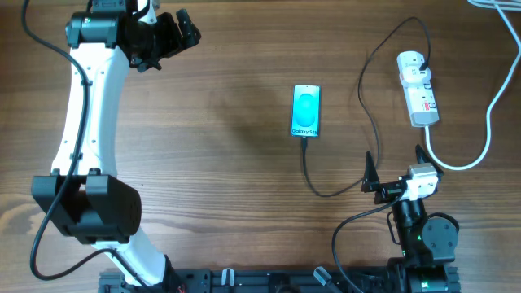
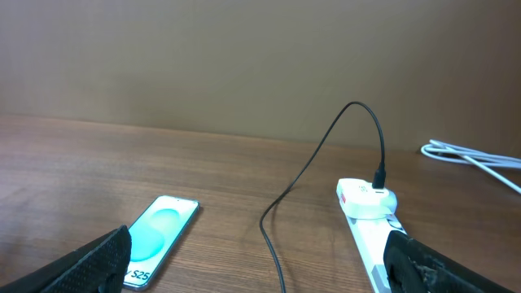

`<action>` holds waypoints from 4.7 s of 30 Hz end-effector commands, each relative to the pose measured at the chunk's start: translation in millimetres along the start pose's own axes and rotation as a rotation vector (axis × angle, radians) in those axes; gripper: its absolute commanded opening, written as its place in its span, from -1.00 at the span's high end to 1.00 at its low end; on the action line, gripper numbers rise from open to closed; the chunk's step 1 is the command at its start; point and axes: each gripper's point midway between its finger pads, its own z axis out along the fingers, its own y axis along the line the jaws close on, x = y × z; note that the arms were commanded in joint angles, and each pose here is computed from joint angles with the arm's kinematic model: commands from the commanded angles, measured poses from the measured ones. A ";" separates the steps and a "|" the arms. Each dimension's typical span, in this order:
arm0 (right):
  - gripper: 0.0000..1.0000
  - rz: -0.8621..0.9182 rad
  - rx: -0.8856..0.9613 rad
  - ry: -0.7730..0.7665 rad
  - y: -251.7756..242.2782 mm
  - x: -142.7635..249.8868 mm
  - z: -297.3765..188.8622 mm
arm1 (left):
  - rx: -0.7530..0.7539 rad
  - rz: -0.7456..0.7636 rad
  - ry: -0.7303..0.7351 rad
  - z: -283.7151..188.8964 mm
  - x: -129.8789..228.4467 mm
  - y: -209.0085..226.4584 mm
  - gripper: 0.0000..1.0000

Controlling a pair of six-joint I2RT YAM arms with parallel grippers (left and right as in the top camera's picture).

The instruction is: Plug charger to phone and switch on socket

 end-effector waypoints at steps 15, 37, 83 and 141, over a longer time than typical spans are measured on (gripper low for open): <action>-0.99 0.006 -0.003 -0.014 0.9 -2.8 -0.6 | -0.008 0.011 0.007 3.3 0.7 4.1 -1.00; -0.99 0.006 -0.004 -0.012 1.0 -2.5 -0.4 | -0.165 0.211 -0.438 -115.2 218.4 106.5 -1.00; -0.99 0.006 -0.004 -0.009 1.0 -1.8 -0.2 | -0.146 0.429 -1.008 -74.9 194.8 130.1 -1.00; -0.99 0.007 -0.004 -0.009 1.0 -1.8 -0.2 | -0.121 0.443 -1.002 -73.5 196.1 125.5 -1.00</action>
